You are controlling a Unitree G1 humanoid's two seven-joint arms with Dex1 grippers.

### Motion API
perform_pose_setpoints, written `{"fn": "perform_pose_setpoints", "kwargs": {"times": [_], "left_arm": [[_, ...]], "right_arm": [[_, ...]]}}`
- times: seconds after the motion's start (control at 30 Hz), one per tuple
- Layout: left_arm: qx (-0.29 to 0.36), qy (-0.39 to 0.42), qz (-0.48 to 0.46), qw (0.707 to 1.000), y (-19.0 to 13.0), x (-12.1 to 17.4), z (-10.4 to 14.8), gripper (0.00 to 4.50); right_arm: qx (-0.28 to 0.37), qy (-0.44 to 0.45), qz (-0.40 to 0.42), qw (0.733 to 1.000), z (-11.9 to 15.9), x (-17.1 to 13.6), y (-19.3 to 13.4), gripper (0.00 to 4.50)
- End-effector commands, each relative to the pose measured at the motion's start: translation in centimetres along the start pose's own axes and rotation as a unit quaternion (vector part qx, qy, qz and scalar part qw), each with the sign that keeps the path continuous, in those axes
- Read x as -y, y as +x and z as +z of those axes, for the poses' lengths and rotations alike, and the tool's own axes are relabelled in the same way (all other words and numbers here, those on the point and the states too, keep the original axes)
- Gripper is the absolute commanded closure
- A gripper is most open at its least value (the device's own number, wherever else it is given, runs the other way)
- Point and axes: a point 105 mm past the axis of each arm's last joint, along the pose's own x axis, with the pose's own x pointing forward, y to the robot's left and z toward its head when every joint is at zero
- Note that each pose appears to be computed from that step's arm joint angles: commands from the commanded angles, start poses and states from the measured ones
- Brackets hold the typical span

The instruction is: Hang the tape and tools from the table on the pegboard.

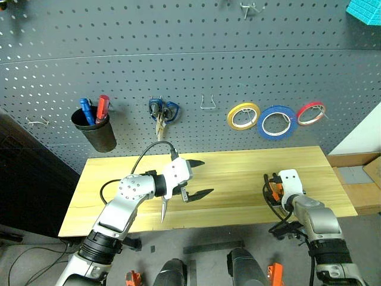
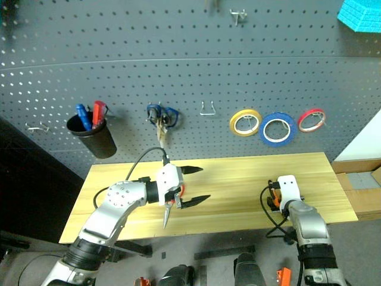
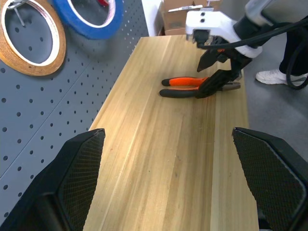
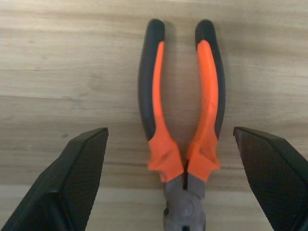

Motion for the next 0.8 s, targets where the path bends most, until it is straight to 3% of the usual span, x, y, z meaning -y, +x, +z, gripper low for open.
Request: {"fn": "perform_pose_setpoints", "kwargs": {"times": [0.03,0.3,0.4,0.5,0.6,0.67,0.8], "left_arm": [[0.011,0.014,0.004,1.000,0.0,0.0,0.6,0.00],[0.012,0.012,0.006,1.000,0.0,0.1,0.5,0.00],[0.015,0.006,0.007,1.000,-0.2,0.0,0.4,0.00],[0.016,-0.004,0.012,1.000,-0.4,-0.1,0.3,0.00],[0.013,-0.018,0.018,1.000,-1.0,0.0,0.0,0.00],[0.017,-0.039,0.036,0.998,-1.7,-0.3,-0.2,0.00],[0.039,-0.105,0.115,0.987,-4.6,-1.5,-0.4,0.00]], "right_arm": [[0.004,-0.009,0.002,1.000,0.7,0.3,0.6,0.02],[-0.045,0.032,0.011,0.998,-0.3,1.1,2.1,0.02],[-0.054,0.021,0.017,0.998,-0.4,1.1,2.4,0.62],[-0.057,0.013,0.025,0.998,-0.5,0.6,2.7,1.60],[-0.046,-0.005,0.039,0.998,-0.1,-0.8,2.6,1.71],[-0.014,-0.027,0.044,0.999,1.1,-1.9,2.3,1.71],[0.138,-0.030,0.107,0.984,8.0,-7.1,-1.2,1.71]]}}
